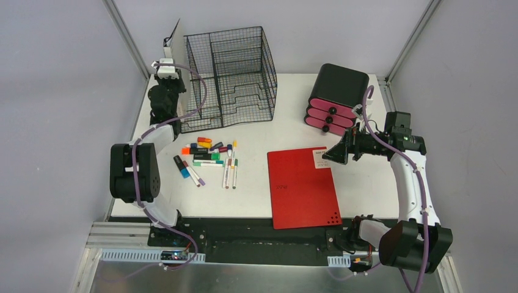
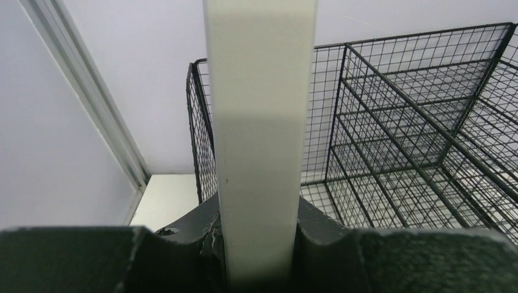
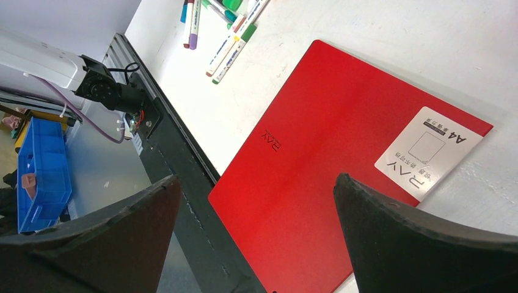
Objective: Organize the desk
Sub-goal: Place the folder in the storage box.
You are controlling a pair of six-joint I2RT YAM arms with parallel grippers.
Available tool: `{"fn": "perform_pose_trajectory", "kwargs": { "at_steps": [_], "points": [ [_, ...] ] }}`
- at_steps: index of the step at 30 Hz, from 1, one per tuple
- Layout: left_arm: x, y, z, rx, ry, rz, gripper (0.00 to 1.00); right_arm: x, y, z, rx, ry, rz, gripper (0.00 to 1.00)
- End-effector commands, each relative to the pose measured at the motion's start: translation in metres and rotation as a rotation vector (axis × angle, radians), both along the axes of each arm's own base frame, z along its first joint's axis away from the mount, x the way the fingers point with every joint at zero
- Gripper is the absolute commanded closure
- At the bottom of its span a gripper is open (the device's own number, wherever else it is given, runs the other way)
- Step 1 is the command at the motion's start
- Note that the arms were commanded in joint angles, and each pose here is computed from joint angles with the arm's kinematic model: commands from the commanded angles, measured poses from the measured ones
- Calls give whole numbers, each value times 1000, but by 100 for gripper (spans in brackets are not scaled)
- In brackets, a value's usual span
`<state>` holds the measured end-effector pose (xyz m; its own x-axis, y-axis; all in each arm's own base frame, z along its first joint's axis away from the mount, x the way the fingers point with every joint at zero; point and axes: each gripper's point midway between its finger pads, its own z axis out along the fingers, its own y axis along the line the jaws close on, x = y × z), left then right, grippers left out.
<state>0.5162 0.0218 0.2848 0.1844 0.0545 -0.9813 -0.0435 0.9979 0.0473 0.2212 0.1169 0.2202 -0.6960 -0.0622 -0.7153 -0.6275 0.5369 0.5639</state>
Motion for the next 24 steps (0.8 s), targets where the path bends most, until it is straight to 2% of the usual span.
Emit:
{"fn": "perform_pose_trajectory", "kwargs": {
  "at_steps": [1, 2, 3, 5, 11, 15, 19, 24],
  "points": [
    [2, 2, 74, 4, -266, -13, 100, 6, -3, 12, -15, -71, -2, 1],
    [4, 3, 71, 2, -260, -6, 95, 6, -3, 12, -15, -69, -2, 1],
    [6, 4, 68, 4, -253, -5, 82, 7, -4, 11, -17, -68, -4, 1],
    [10, 3, 60, 20, -233, -16, 64, 7, -4, 10, -17, -64, -5, 1],
    [12, 9, 40, 11, -149, -15, 34, 7, -4, 10, -16, -64, -6, 1],
    [9, 18, 43, -61, -60, -22, 14, 7, -4, 10, -13, -62, -4, 1],
    [10, 23, 54, -169, 96, -69, 8, 7, -4, 11, -11, -61, -5, 1],
    [18, 11, 60, -247, 257, -158, 8, 6, -3, 12, -8, -66, -2, 1]
  ]
}}
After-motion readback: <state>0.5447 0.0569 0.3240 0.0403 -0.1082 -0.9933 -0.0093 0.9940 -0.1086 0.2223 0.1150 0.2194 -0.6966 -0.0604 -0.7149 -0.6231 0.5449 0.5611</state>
